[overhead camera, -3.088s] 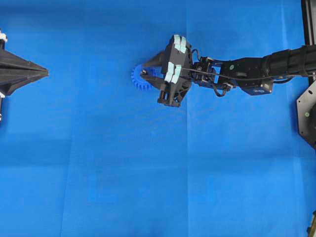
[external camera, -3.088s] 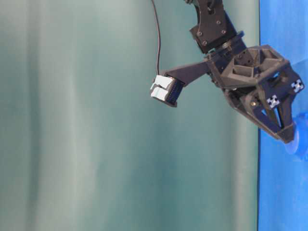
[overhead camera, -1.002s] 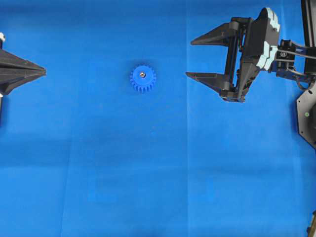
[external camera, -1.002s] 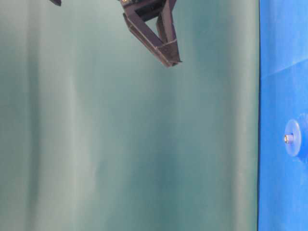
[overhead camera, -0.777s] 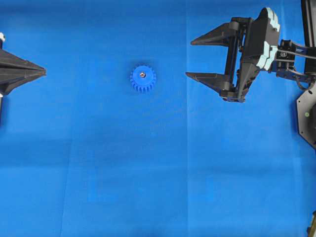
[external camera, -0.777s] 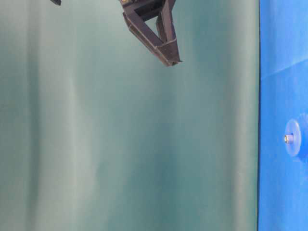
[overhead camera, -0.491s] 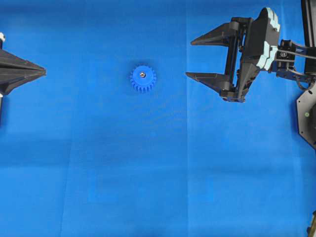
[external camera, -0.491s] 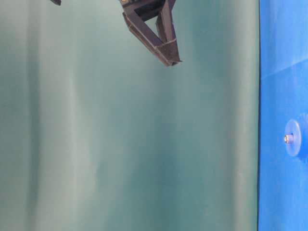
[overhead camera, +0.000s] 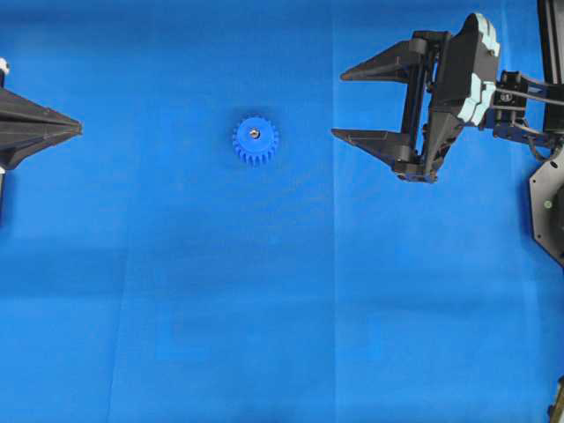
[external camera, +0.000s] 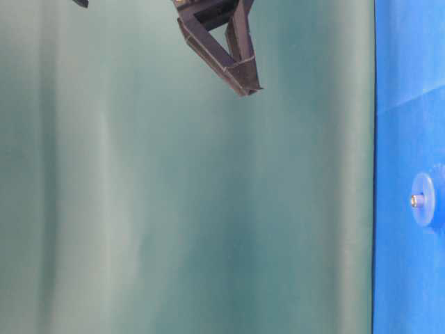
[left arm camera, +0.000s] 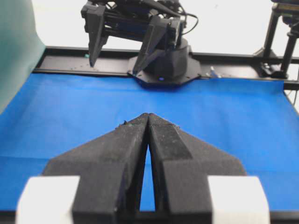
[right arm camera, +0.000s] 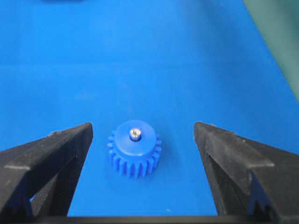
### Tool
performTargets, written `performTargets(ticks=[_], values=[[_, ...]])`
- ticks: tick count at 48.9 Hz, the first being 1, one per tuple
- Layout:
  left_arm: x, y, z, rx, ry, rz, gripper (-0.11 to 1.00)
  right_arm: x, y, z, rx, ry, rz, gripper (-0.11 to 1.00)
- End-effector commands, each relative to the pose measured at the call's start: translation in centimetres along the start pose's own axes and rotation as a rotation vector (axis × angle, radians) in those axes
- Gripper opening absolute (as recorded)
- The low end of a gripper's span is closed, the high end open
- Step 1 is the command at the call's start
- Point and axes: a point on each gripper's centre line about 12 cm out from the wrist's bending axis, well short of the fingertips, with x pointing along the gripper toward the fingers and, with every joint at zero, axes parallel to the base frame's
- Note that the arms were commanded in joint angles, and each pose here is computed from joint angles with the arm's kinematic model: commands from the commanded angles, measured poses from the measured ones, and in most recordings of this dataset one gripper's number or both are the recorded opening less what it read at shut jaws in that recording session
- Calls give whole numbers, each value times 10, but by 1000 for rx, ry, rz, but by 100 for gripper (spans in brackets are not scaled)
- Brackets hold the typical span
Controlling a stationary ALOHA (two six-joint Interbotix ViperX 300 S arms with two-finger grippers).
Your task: Insert the shaft placed at a random location into the center hole of the small gear at another random location.
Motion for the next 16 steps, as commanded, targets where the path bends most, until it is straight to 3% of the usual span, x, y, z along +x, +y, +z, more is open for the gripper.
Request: performTargets(ticks=[1, 16], values=[[1, 0, 5, -1, -15, 1, 0, -1, 1, 8, 4, -26, 2, 84], [1, 0, 5, 0, -15, 2, 0, -1, 1, 8, 3, -24, 2, 84]])
